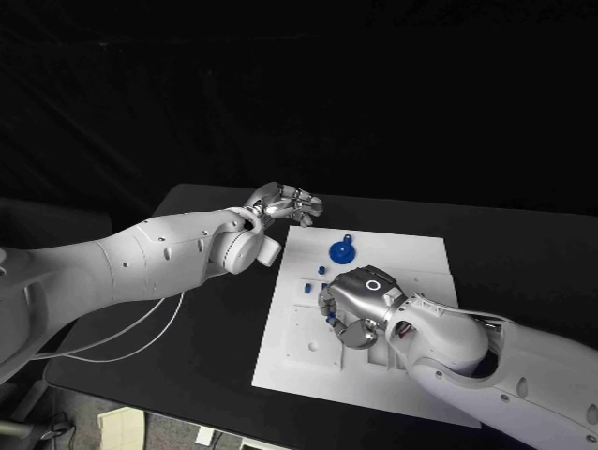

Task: Assemble the parts on the task board

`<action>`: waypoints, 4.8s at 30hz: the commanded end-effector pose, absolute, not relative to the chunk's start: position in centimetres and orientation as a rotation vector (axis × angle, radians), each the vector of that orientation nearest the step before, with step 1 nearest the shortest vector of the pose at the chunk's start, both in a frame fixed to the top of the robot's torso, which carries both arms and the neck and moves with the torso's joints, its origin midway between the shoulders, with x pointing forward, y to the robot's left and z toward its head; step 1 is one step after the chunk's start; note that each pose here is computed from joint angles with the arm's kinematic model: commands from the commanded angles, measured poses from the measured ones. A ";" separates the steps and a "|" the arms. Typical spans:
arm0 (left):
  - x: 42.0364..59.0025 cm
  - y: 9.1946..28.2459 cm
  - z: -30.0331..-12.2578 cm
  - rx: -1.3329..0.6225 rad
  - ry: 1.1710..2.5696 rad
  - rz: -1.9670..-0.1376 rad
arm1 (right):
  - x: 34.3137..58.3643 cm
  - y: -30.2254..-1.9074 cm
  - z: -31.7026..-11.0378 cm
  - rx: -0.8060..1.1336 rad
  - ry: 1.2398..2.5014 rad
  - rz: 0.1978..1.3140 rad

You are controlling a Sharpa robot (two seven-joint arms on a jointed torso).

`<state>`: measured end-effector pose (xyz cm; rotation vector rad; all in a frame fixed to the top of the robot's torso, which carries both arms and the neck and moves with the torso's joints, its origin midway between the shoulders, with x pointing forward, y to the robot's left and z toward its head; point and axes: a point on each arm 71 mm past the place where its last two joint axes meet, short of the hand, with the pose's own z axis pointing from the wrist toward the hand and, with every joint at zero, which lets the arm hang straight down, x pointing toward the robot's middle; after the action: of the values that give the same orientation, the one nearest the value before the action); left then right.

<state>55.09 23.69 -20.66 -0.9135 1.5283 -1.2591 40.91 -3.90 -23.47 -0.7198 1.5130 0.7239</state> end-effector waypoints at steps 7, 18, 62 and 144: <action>55.1 22.7 -20.3 -0.911 1.522 -1.294 | 40.5 -3.6 -25.2 -0.782 1.542 0.700; 55.0 22.5 -20.3 -0.910 1.529 -1.300 | 40.5 -4.0 -25.5 -0.783 1.557 0.687; 55.1 21.9 -20.1 -0.903 1.538 -1.316 | 40.6 -3.1 -26.3 -0.838 1.587 0.646; 55.0 22.5 -19.9 -0.902 1.533 -1.315 | 47.2 -14.2 -20.9 -0.636 1.751 0.416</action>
<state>54.98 22.77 -20.07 -0.9066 1.5352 -1.2916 47.23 -14.27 -20.73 -0.6100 1.7422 0.4381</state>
